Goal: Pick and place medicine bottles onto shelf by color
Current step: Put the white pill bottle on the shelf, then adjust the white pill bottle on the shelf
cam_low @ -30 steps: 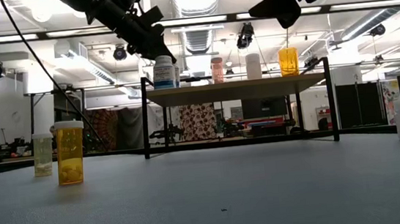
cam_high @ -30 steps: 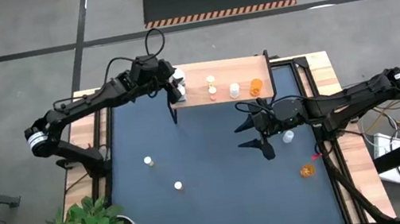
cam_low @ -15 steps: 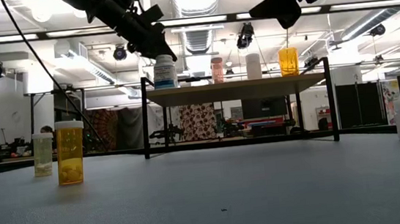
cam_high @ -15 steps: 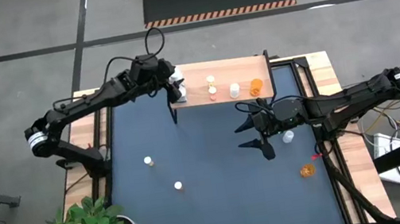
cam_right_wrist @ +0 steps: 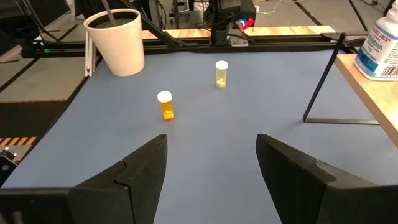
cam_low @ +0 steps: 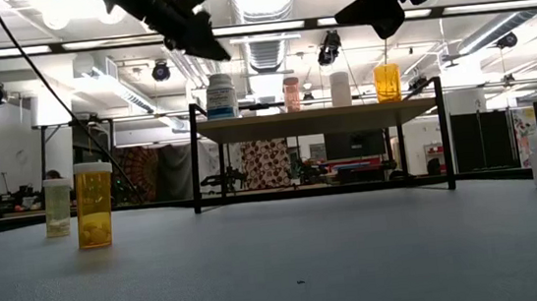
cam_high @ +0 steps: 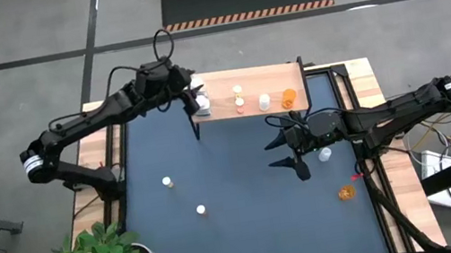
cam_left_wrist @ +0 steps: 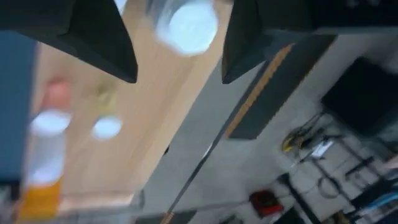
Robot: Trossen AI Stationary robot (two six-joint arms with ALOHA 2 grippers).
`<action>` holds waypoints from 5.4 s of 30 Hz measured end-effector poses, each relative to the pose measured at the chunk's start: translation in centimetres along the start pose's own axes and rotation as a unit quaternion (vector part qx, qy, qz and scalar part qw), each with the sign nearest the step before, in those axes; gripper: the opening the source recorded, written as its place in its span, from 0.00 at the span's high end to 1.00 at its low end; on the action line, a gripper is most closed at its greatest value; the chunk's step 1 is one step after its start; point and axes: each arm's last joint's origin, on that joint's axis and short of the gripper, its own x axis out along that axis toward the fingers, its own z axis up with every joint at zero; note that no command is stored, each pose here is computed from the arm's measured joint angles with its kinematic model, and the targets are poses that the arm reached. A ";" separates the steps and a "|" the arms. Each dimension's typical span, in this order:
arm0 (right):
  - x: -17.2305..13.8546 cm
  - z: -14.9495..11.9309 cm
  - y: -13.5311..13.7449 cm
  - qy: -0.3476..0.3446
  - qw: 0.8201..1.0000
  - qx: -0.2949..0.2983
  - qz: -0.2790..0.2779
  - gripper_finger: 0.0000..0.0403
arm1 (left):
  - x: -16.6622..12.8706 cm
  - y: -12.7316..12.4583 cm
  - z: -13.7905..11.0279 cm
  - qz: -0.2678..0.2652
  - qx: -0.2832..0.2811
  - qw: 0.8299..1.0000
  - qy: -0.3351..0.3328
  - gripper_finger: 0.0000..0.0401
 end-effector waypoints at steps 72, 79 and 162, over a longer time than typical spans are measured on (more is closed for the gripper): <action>0.0 -0.3 0.0 0.018 1.000 0.005 -0.001 0.42 | -1.1 -4.3 -4.2 -0.006 -0.069 0.995 0.073 1.00; 0.0 -0.4 0.0 0.020 1.000 0.005 -0.001 0.42 | -1.2 -4.3 -4.2 -0.006 -0.069 0.995 0.073 1.00; 12.7 9.9 -18.0 0.180 0.962 -0.042 -0.200 0.98 | -3.4 -5.8 -5.9 0.017 0.108 0.993 0.038 1.00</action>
